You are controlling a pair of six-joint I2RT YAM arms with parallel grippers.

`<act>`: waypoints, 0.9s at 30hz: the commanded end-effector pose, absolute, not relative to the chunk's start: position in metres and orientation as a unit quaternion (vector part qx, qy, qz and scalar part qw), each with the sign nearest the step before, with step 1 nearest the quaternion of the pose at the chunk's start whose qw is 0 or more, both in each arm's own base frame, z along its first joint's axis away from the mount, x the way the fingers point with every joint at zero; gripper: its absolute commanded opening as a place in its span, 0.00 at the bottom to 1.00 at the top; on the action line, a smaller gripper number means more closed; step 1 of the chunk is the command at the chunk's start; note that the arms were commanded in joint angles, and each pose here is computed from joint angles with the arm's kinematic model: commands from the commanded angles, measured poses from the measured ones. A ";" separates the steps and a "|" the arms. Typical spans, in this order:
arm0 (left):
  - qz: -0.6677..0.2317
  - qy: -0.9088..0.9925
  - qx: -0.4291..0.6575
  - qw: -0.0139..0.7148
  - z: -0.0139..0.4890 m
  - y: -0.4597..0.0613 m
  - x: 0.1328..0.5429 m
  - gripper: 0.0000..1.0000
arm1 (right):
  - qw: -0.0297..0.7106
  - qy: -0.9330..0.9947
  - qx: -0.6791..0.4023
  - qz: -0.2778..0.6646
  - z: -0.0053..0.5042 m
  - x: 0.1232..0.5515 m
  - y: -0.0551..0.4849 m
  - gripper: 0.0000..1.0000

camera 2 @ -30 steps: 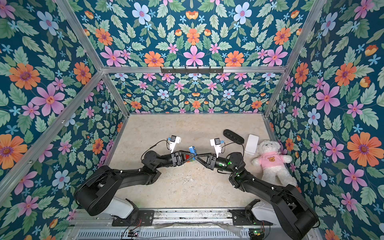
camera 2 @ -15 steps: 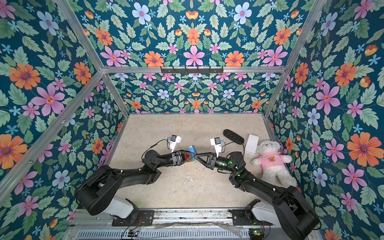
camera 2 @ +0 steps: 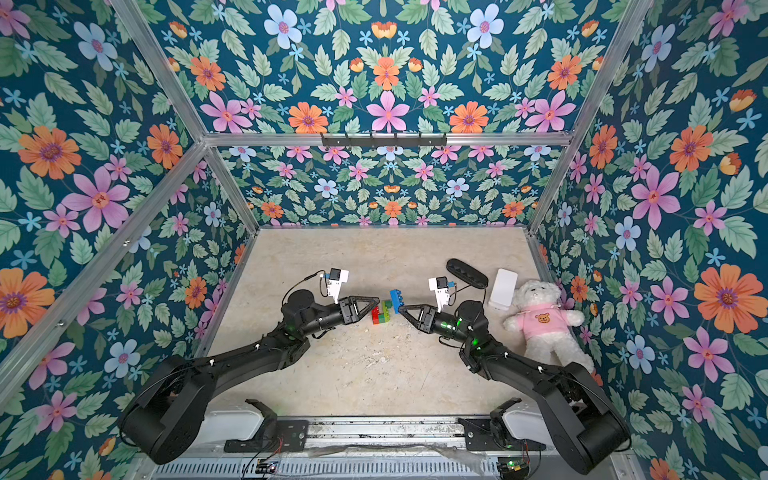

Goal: Assemble the number 5 with lego
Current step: Pick up the lego brick from the center of the board, then place the lego brick at the center of the board.

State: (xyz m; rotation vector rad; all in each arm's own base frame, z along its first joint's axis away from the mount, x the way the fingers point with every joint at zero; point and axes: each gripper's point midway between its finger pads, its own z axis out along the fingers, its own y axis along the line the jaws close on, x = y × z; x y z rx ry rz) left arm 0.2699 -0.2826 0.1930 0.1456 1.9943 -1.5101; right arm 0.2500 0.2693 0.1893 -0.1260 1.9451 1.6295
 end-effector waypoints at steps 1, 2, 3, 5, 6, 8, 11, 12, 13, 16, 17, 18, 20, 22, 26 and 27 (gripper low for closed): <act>-0.483 0.828 0.027 0.285 0.135 -0.265 0.272 0.66 | 0.289 0.742 -0.023 0.604 0.175 0.262 0.270 0.28; -0.478 0.832 0.021 0.282 0.130 -0.264 0.273 0.66 | 0.283 0.746 -0.016 0.603 0.169 0.264 0.270 0.28; -0.474 0.835 0.016 0.279 0.126 -0.263 0.274 0.66 | 0.277 0.748 -0.006 0.603 0.163 0.267 0.270 0.28; -0.464 0.842 0.010 0.276 0.118 -0.262 0.276 0.66 | 0.264 0.746 0.002 0.611 0.154 0.268 0.273 0.28; -0.459 0.846 0.010 0.273 0.114 -0.262 0.277 0.66 | 0.255 0.748 0.013 0.613 0.146 0.271 0.273 0.28; -0.449 0.852 0.006 0.271 0.107 -0.260 0.279 0.65 | 0.245 0.746 0.024 0.618 0.137 0.274 0.274 0.28; -0.429 0.862 0.004 0.269 0.099 -0.257 0.282 0.65 | 0.228 0.754 0.047 0.614 0.116 0.282 0.273 0.28; -0.423 0.865 0.003 0.270 0.096 -0.256 0.283 0.65 | 0.223 0.755 0.055 0.614 0.110 0.285 0.272 0.28; -0.418 0.868 0.003 0.269 0.093 -0.255 0.285 0.65 | 0.219 0.752 0.060 0.619 0.107 0.288 0.271 0.28; -0.395 0.879 -0.005 0.267 0.083 -0.251 0.290 0.65 | 0.205 0.748 0.079 0.626 0.096 0.295 0.269 0.27; -0.389 0.882 -0.008 0.267 0.080 -0.250 0.292 0.65 | 0.201 0.749 0.083 0.626 0.092 0.297 0.268 0.27; -0.385 0.884 -0.012 0.266 0.077 -0.249 0.294 0.65 | 0.197 0.750 0.085 0.625 0.087 0.298 0.269 0.27; -0.382 0.886 -0.016 0.264 0.073 -0.248 0.298 0.65 | 0.188 0.750 0.089 0.628 0.081 0.300 0.271 0.27; -0.379 0.887 -0.016 0.264 0.070 -0.250 0.302 0.65 | 0.181 0.743 0.092 0.638 0.080 0.302 0.272 0.27; -0.377 0.889 -0.021 0.260 0.066 -0.248 0.311 0.65 | 0.169 0.735 0.113 0.647 0.073 0.307 0.269 0.27; -0.379 0.888 -0.023 0.259 0.065 -0.249 0.313 0.65 | 0.164 0.733 0.117 0.650 0.072 0.308 0.269 0.27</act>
